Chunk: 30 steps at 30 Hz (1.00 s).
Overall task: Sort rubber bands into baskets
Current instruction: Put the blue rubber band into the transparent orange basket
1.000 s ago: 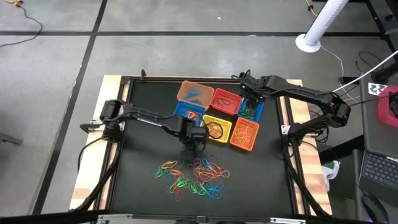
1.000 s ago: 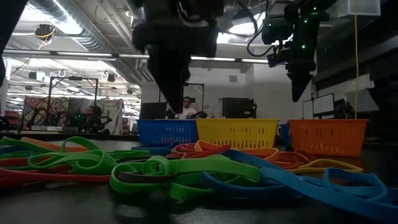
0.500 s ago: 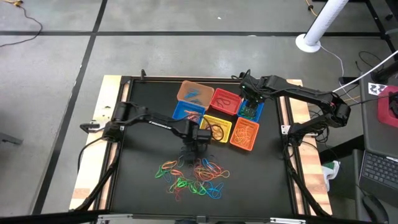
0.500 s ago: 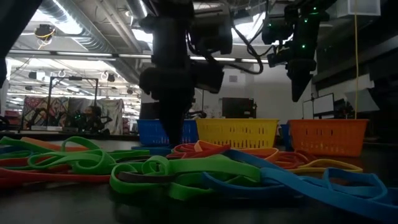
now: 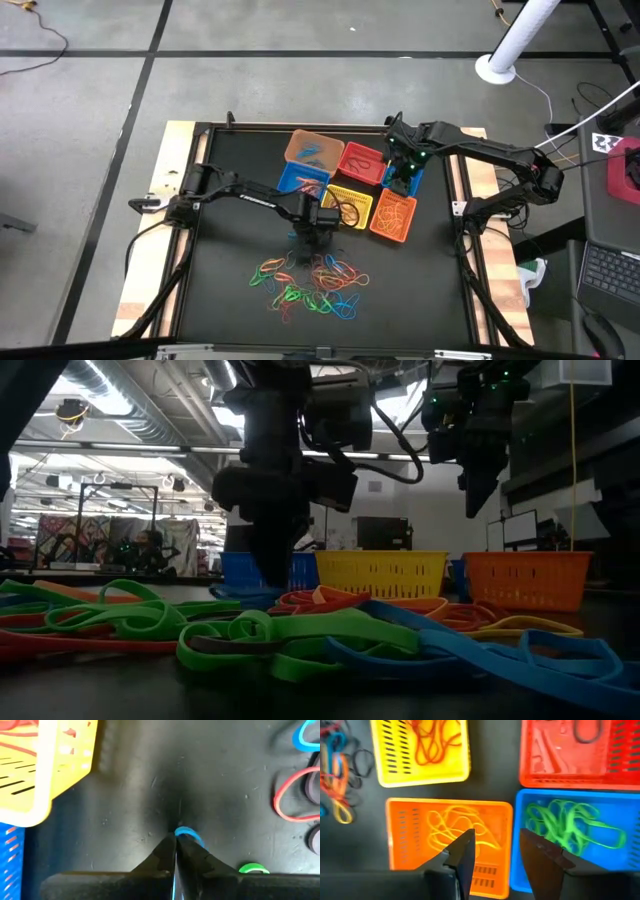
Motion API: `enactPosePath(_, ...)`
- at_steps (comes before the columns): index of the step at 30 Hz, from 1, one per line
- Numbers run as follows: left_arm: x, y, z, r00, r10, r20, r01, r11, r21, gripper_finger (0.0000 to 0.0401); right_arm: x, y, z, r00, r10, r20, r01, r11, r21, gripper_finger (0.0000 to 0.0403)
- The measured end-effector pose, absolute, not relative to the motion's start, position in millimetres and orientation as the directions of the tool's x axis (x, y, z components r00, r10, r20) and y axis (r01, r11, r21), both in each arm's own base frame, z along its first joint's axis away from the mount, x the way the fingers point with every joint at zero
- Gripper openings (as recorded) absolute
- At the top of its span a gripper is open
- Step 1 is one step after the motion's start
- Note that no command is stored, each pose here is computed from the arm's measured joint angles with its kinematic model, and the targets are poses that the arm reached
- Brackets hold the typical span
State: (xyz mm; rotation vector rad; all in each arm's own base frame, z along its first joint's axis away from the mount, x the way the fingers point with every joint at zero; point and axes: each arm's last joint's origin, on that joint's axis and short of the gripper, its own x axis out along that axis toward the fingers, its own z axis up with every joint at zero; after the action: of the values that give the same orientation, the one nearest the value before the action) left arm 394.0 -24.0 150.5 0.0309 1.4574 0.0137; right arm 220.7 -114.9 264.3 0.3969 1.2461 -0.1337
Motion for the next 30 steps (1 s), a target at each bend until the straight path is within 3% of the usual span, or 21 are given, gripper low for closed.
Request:
enactPosePath(6,390,-24,163,0.104,0.029,-0.994,0.062,0.997,0.036,0.0004,221,-114,264,0.33,0.135,-0.934,0.357,0.898,0.256,0.0154)
enactPosePath(14,379,-10,224,0.255,0.044,-0.966,0.089,0.994,0.069,0.0002,237,-80,265,0.323,0.195,-0.926,0.221,0.936,0.274,0.0154)
enactPosePath(22,351,33,291,0.44,0.209,-0.873,-0.042,0.976,0.213,0.0001,257,-15,266,0.334,0.258,-0.907,0.052,0.955,0.291,0.0154)
enactPosePath(30,343,96,320,0.58,0.35,-0.735,-0.18,0.936,0.303,0.0001,263,41,269,0.388,0.178,-0.904,-0.015,0.982,0.187,0.0154)
